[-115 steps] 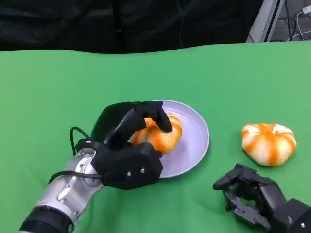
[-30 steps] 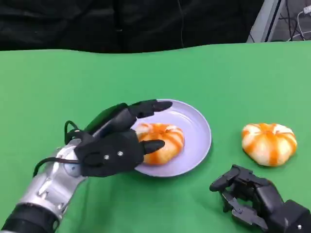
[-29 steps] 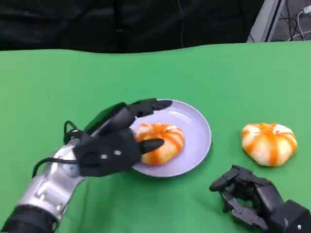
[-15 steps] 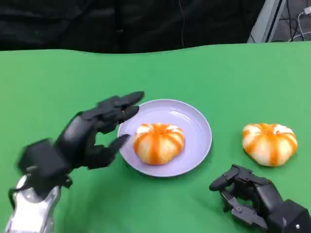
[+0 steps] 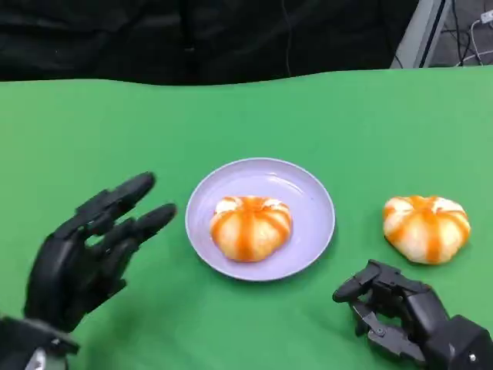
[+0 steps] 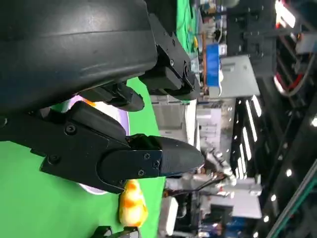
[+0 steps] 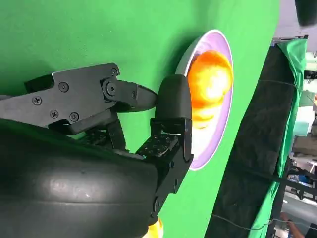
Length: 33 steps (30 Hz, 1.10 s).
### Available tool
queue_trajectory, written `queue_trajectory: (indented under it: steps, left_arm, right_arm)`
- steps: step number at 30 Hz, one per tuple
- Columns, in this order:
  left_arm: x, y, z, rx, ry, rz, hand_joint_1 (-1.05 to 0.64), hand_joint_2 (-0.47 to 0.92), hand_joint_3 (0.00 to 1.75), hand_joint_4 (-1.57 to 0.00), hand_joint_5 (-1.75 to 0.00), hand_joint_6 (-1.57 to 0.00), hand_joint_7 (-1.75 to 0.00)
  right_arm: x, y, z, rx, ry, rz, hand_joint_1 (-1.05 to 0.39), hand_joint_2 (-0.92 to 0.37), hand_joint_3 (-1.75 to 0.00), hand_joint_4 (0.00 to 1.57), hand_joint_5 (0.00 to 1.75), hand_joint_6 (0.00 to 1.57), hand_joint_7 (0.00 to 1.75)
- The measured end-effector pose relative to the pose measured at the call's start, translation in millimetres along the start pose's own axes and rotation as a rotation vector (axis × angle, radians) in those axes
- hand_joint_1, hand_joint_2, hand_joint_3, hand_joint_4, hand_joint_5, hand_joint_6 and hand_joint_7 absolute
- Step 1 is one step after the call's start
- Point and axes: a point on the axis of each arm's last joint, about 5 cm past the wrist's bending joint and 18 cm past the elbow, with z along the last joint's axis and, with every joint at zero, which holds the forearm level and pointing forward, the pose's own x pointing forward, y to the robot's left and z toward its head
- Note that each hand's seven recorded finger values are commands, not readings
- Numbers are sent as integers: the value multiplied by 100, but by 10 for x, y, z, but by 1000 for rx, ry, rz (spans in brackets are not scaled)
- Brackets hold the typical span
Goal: Grasp the bread from the table and place it into the plate.
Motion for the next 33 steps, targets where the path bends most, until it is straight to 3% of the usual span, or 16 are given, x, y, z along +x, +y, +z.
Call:
queue_trajectory:
  steps: [11,18,21,22,24,25,27,29,33]
  left_arm:
    - [-373,113,-36,-49,50,105,-69,92,45,-67,-3,-59,-2]
    - [-451,120,-36,-58,76,120,-62,92,40,-67,-1,-58,-1]
    - [-467,130,-54,-62,88,131,-22,92,33,-71,-3,-61,-2]
    - [-478,137,-61,-61,95,142,-4,92,39,-74,-3,-64,-2]
    - [-480,145,-76,-48,118,182,12,92,49,-76,-3,-66,-3]
    - [-479,147,-85,-43,131,206,15,92,51,-76,-3,-67,-3]
    - [-469,150,-90,-34,144,238,21,82,76,-79,-1,-70,-1]
    - [-451,151,-96,-28,160,260,23,78,89,-80,-1,-72,-1]
    - [-433,148,-144,-49,217,306,25,74,100,-84,-1,-74,-1]
  right_arm:
    - [-4,-12,-1,1,1,3,-24,-92,-48,66,175,72,115]
    - [-10,-25,-6,8,5,13,-24,-92,-48,65,175,73,115]
    - [-9,-26,-7,8,5,13,-24,-92,-48,65,175,72,115]
    - [-9,-26,-6,9,5,13,-24,-92,-48,65,175,72,114]
    - [-10,-29,-7,8,5,13,-24,-92,-48,65,175,72,114]
    - [-10,-30,-7,7,5,12,-24,-92,-48,65,175,72,114]
    - [-11,-33,-7,6,6,12,-23,-92,-48,65,175,72,114]
    - [-12,-35,-9,9,7,14,-23,-92,-48,64,175,72,113]
    - [-10,-41,-11,15,9,15,-22,-92,-48,63,174,72,113]
